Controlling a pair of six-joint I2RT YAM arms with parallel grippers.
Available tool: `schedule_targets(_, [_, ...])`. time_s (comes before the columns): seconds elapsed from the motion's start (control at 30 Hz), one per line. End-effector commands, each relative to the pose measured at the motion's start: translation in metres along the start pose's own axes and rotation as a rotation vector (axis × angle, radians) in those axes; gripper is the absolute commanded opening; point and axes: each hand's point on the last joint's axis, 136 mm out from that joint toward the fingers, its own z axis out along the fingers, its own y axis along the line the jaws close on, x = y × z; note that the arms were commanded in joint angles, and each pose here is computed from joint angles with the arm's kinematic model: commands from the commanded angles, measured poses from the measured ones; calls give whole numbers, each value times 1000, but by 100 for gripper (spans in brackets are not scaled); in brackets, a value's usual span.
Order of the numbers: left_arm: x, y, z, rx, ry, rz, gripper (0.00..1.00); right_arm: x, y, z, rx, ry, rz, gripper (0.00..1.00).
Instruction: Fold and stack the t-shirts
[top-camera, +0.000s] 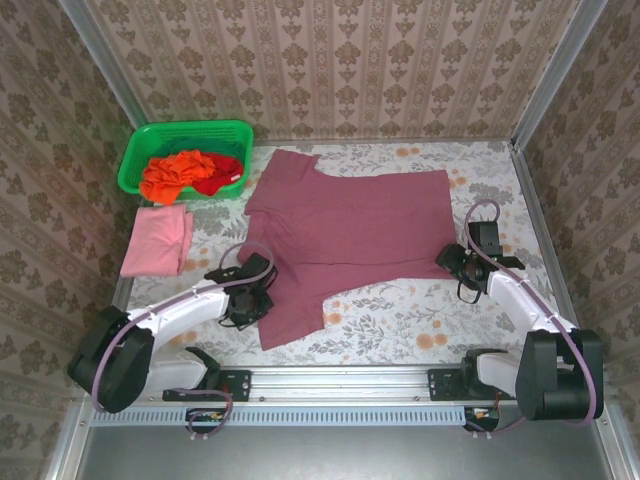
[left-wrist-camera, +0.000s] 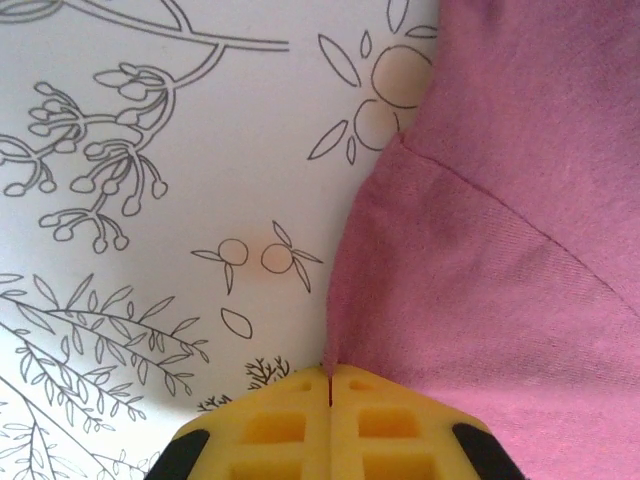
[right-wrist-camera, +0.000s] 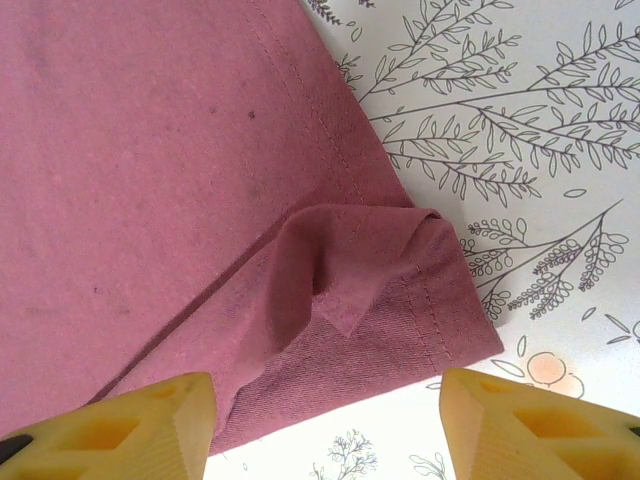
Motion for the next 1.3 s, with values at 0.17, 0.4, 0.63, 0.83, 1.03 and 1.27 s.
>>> schedule_targets(0.17, [-1,-15,-1,63,4,10,0,-9,-2,-18,11,-52,4,62])
schedule_targets(0.4, [-8,-10,-9,79,-27,-6,0,-5,-2,-8,29,-5,-7,58])
schedule_targets(0.63, [-7,-8,-6,82,-23,-13,0,-8,26,16,-57,64,5,53])
schedule_targets(0.83, [-7,-5,-6,89,-26,-22,0,-15,32,41,-41,94,19,43])
schedule_targets(1.03, [-9,-2,-10,92,-38,-30,0,-31,27,33,18,51,7,0])
schedule_targets(1.27, [-13,2,-21,105,-48,-38,0,-33,9,-14,79,-39,-25,0])
